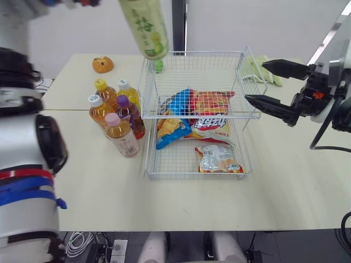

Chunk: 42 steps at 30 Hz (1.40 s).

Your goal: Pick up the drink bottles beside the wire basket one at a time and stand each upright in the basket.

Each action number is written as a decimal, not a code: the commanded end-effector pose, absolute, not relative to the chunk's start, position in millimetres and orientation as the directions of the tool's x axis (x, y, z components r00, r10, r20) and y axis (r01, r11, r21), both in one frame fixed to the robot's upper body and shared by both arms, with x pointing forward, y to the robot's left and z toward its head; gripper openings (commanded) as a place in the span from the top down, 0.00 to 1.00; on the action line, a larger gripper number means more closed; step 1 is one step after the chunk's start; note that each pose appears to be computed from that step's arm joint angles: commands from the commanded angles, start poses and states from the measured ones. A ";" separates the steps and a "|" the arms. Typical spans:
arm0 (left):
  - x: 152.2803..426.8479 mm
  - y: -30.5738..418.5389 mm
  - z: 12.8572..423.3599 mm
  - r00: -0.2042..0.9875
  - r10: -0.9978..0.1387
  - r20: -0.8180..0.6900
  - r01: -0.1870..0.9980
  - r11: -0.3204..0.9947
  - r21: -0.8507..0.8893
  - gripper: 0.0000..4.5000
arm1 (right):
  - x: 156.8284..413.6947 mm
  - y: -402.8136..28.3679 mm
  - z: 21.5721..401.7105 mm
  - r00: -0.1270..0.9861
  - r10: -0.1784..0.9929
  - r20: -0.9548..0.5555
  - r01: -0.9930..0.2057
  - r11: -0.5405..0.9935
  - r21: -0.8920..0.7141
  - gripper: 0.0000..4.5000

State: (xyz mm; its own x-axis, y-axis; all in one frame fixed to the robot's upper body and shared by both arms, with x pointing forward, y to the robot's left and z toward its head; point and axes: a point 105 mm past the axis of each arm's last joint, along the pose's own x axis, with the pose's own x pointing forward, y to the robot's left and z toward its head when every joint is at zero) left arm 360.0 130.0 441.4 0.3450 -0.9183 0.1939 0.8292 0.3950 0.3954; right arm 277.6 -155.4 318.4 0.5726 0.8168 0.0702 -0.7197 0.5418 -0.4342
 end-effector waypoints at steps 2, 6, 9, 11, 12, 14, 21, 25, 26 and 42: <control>354.5 100.8 465.7 0.279 -0.924 0.262 0.784 0.377 0.493 0.70 | 266.2 -158.1 333.0 0.593 0.799 0.096 -0.672 0.557 -0.488 0.00; 365.7 73.8 456.9 0.284 -0.930 0.233 0.758 0.367 0.539 0.70 | 264.2 -159.4 334.8 0.607 0.789 0.098 -0.662 0.570 -0.486 0.00; 373.3 55.7 455.1 0.300 -0.922 0.247 0.745 0.388 0.543 0.70 | 263.7 -159.9 333.2 0.617 0.780 0.100 -0.657 0.581 -0.479 0.00; 378.9 43.2 453.6 0.316 -0.911 0.265 0.731 0.412 0.544 0.70 | 263.8 -159.5 330.7 0.621 0.778 0.098 -0.657 0.585 -0.476 0.00; 381.7 34.0 449.8 0.320 -0.909 0.267 0.726 0.417 0.548 0.70 | 264.9 -160.2 329.9 0.627 0.773 0.100 -0.653 0.591 -0.474 0.00; 385.4 22.2 444.2 0.325 -0.906 0.270 0.724 0.422 0.545 0.70 | 266.8 -161.8 329.0 0.638 0.763 0.104 -0.643 0.603 -0.472 0.00; 397.4 -0.8 429.8 0.366 -0.882 0.298 0.759 0.468 0.453 0.70 | 270.6 -172.2 329.4 0.674 0.728 0.124 -0.603 0.640 -0.477 0.00; 402.9 -5.3 424.7 0.399 -0.867 0.298 0.766 0.494 0.412 0.70 | 269.6 -172.5 328.8 0.676 0.727 0.125 -0.601 0.641 -0.477 0.00; 403.5 -6.4 424.3 0.402 -0.865 0.301 0.768 0.497 0.404 0.70 | 269.2 -172.7 328.8 0.676 0.726 0.125 -0.601 0.642 -0.476 0.00; 407.3 -27.5 411.2 0.440 -0.864 0.246 0.765 0.504 0.402 0.70 | 266.5 -172.5 324.0 0.672 0.733 0.111 -0.615 0.635 -0.467 0.00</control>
